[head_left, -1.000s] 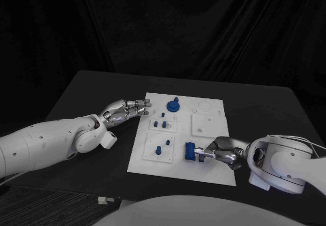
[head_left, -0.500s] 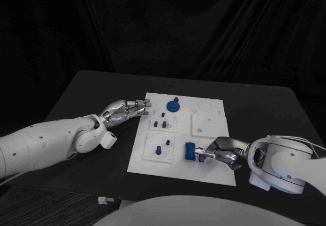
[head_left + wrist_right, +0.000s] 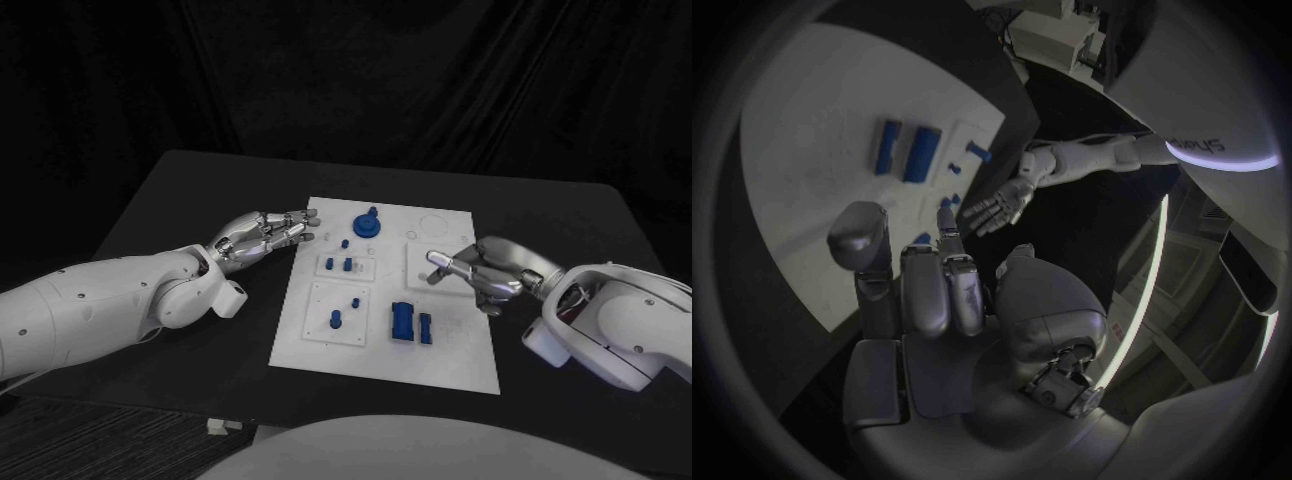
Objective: Assemble the parts on the task board
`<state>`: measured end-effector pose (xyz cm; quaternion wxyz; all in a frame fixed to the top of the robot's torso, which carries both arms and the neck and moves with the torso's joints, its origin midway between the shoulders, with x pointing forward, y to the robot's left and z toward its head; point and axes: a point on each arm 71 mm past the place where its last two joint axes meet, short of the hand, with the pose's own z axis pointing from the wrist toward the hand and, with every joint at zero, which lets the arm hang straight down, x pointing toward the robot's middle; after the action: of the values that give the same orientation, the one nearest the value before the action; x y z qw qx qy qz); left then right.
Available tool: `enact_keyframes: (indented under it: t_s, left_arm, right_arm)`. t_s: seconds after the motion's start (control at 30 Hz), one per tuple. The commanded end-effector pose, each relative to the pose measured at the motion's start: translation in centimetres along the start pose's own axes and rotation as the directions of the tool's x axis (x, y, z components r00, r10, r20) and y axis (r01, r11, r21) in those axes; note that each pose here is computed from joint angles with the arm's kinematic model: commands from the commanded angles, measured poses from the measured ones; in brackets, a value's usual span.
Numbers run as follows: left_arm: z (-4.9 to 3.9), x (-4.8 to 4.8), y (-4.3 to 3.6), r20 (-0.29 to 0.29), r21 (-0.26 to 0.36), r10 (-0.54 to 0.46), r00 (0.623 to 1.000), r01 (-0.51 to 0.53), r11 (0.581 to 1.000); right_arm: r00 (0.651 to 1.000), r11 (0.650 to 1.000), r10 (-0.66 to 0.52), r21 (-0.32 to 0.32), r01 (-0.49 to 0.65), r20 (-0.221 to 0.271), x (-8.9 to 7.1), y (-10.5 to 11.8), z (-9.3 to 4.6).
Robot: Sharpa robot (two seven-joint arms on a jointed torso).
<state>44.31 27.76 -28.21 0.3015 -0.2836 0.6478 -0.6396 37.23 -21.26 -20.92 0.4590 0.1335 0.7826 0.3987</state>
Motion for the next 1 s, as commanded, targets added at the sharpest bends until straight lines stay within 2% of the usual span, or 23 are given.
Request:
enact_keyframes:
  t_s: [0.03, 0.07, 0.17, 0.47, 0.73, 0.77, 1.0]
  left_arm:
    - [0.02, 0.06, -0.95, 0.036, 0.128, 0.019, 0.999, -0.024, 0.991]
    - [0.03, 0.1, -1.08, 0.041, 0.144, 0.023, 0.999, -0.028, 0.989]
    - [0.04, 0.19, -1.36, 0.053, 0.18, 0.032, 0.998, -0.042, 0.983]
    - [-0.04, 0.22, -1.82, 0.092, 0.231, 0.061, 0.994, -0.081, 0.97]
    - [0.01, 0.19, -1.81, 0.095, 0.233, 0.064, 0.993, -0.085, 0.969]
    - [0.14, 0.11, -0.32, 0.075, 0.023, 0.057, 0.995, -0.059, 0.998]
    - [0.83, 0.4, -0.71, 0.119, 0.031, 0.059, 0.991, -0.063, 0.998]
  right_arm:
    - [0.947, 0.977, 0.185, -0.156, -0.148, 0.261, -2.7, 0.5, 0.0]
    - [0.934, 0.97, 0.21, -0.178, -0.162, 0.29, -3.2, 0.4, 0.0]
    - [0.907, 0.953, 0.268, -0.229, -0.2, 0.325, -4.0, 0.0, 0.3]
    - [0.87, 0.897, 0.407, -0.305, -0.321, 0.28, -3.9, -2.0, 0.6]
    - [0.86, 0.884, 0.431, -0.322, -0.34, 0.273, -3.8, -2.8, 0.8]
    - [0.877, 0.91, 0.386, -0.273, -0.312, 0.285, -3.7, -2.9, 0.9]
    - [0.849, 0.897, 0.425, -0.274, -0.348, 0.314, -3.8, -2.7, 2.0]
